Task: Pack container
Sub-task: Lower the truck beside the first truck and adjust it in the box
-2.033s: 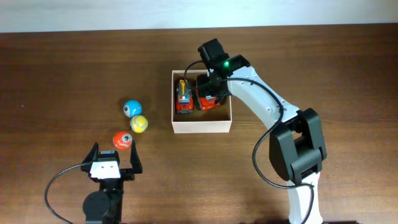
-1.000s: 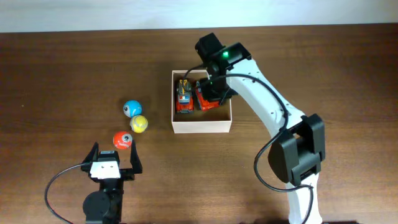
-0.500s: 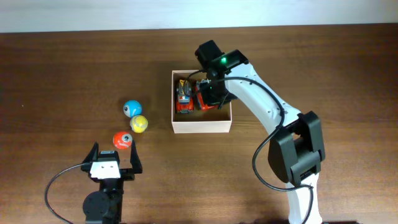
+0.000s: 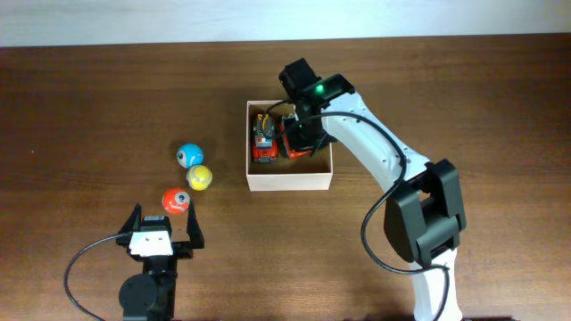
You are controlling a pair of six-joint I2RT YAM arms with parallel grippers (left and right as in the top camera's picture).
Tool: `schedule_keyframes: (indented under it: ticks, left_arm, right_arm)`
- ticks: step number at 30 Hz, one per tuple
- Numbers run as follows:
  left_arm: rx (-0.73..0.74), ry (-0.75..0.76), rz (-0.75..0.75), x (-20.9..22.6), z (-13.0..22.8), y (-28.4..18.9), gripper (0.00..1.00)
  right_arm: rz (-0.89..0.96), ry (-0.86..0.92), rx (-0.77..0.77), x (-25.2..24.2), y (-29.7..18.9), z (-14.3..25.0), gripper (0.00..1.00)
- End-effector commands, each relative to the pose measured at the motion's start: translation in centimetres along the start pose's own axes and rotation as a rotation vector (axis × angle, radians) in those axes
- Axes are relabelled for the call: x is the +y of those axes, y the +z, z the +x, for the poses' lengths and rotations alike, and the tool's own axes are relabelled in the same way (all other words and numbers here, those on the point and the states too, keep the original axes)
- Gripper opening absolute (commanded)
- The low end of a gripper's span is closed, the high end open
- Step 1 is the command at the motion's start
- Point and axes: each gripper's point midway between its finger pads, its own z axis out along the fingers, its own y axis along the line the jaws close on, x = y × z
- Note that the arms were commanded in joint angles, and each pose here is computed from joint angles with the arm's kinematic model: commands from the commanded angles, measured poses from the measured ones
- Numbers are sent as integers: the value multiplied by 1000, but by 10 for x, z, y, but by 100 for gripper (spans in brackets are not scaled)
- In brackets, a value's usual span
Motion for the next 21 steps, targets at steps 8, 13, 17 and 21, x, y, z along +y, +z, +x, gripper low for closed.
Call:
schedule_keyframes:
  ticks: [8, 13, 17, 21]
  left_arm:
    - [-4, 15, 5, -1, 0, 0, 99]
    - [-4, 15, 5, -1, 0, 0, 99]
    - [-4, 15, 5, -1, 0, 0, 99]
    - [-4, 15, 6, -1, 0, 0, 99]
  right_arm:
    - [-15, -4, 8, 8, 10, 9, 20]
    - [-43, 2, -14, 12, 17, 6, 20]
    - [-77, 1, -34, 19, 19, 1, 20]
    - [-88, 0, -55, 21, 18, -5, 20]
